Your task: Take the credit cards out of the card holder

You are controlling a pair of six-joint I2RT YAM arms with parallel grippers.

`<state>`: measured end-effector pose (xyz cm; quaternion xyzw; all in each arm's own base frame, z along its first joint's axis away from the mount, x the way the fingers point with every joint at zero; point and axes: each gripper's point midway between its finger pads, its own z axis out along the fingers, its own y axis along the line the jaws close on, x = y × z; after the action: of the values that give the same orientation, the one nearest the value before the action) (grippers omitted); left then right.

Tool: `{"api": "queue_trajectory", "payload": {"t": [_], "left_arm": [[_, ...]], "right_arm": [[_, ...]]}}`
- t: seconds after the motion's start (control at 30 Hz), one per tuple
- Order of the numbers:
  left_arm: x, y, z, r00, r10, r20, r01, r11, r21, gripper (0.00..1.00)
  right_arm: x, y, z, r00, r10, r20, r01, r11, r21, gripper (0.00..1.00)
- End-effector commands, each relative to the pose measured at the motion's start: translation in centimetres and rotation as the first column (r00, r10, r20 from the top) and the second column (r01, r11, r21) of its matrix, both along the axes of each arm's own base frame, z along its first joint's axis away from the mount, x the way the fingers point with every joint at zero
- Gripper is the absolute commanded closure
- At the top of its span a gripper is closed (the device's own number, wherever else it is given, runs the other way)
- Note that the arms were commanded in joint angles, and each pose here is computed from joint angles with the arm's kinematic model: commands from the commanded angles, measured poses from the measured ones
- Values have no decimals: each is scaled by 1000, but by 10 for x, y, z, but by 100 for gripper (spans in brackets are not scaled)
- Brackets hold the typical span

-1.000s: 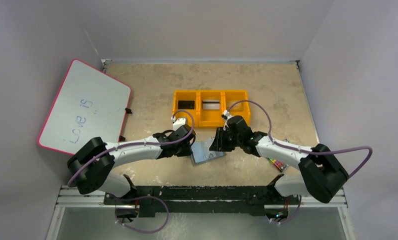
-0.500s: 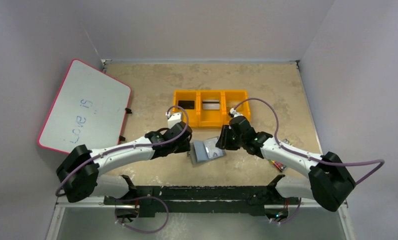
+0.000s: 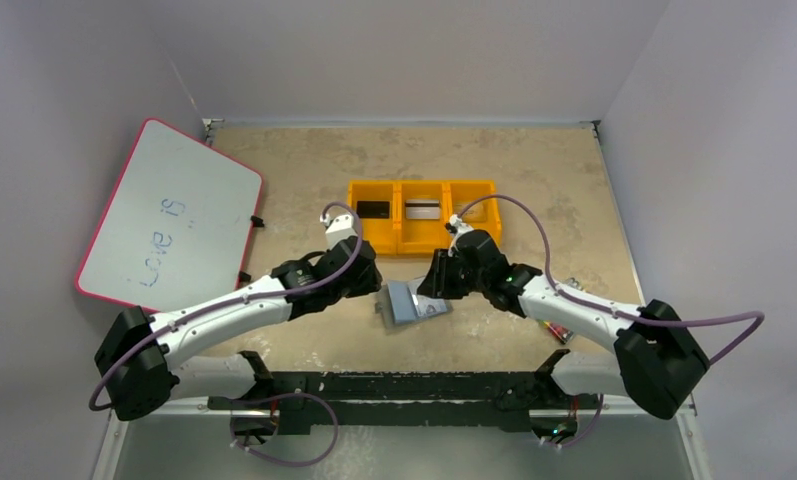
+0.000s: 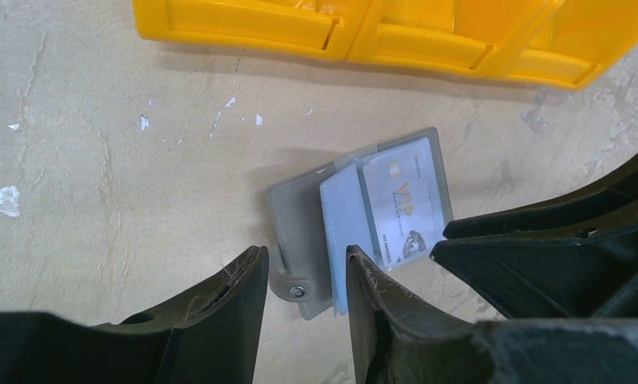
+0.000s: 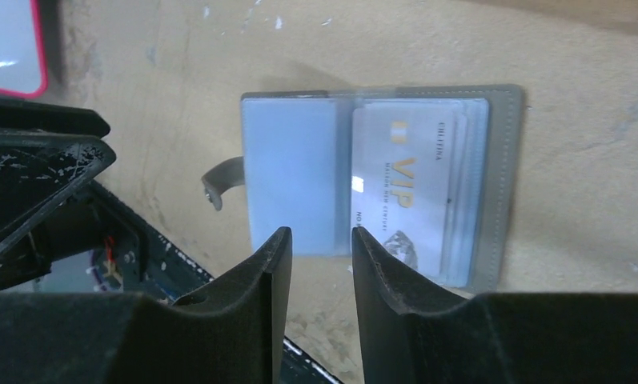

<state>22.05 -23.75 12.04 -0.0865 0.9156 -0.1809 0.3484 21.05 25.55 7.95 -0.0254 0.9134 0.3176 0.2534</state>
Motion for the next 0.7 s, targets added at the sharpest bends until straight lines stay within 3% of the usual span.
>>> {"api": "queue_trajectory", "payload": {"t": [0.0,0.4,0.57,0.67], "left_arm": [[9,-7,35,997,31,67,-25,996,-83,59],[7,-21,58,996,18,85,-1,979,-205,57],[8,-27,59,996,14,83,5,973,-229,57],[8,-31,61,996,17,87,6,965,-260,55]], "right_arm": [[-6,16,6,997,71,15,-71,996,62,64],[-20,42,-15,981,190,-36,-184,976,116,70],[-18,44,-27,983,170,-64,-165,983,84,71],[-6,32,-20,995,89,-37,-88,996,13,71]]}}
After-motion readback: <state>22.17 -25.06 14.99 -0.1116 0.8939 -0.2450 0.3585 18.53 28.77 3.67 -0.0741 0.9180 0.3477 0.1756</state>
